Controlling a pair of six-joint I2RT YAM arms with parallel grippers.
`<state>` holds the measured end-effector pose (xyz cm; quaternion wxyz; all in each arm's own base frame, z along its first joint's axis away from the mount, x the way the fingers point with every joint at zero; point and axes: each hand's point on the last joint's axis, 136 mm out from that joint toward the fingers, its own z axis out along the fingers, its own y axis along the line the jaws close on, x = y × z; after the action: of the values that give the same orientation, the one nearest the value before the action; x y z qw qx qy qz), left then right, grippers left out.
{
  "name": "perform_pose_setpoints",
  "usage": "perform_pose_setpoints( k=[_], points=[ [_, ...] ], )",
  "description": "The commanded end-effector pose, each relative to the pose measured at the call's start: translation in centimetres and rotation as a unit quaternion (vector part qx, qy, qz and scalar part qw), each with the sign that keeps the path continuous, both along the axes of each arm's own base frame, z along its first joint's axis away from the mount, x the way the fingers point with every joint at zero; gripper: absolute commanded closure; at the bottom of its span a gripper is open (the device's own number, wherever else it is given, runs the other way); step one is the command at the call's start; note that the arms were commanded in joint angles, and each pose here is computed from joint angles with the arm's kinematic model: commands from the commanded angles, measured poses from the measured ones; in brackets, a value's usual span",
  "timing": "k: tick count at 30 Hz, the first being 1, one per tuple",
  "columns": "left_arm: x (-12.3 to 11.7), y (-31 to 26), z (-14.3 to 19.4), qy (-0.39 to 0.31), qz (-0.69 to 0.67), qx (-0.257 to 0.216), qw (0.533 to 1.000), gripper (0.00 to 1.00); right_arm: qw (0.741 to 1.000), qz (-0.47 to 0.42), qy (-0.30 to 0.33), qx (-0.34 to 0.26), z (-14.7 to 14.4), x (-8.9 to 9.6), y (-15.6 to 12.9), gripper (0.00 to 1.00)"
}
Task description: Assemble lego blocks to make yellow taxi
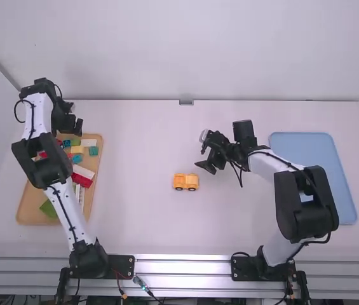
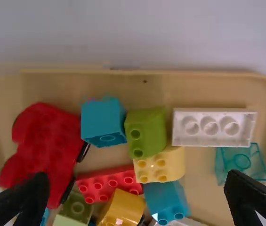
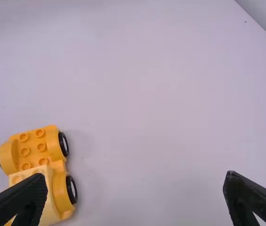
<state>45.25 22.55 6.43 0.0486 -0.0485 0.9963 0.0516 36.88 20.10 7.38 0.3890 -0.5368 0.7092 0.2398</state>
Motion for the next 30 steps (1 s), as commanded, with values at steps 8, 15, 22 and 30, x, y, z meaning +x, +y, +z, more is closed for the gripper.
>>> perform_pose_setpoints(
  k=[8,15,22,30],
  points=[
    [-1.0,-0.4,-1.5,0.005,0.178,-0.02,0.984,0.01,1.0,-0.001,-0.006,0.005,0.7,0.2,0.0,0.01],
    [-1.3,-0.5,-1.6,-0.008,0.365,-0.032,0.931,0.01,1.0,-0.01,0.002,0.011,0.8,0.4,0.1,0.01],
    [-1.3,-1.3,-1.7,-0.01,0.445,-0.059,0.894,0.01,1.0,-0.01,0.002,0.011,0.8,0.4,0.1,0.01],
    [-0.6,-1.3,-2.5,-0.024,0.474,-0.064,0.878,0.01,0.999,-0.03,0.006,0.027,1.4,1.0,0.2,0.01]
  ],
)
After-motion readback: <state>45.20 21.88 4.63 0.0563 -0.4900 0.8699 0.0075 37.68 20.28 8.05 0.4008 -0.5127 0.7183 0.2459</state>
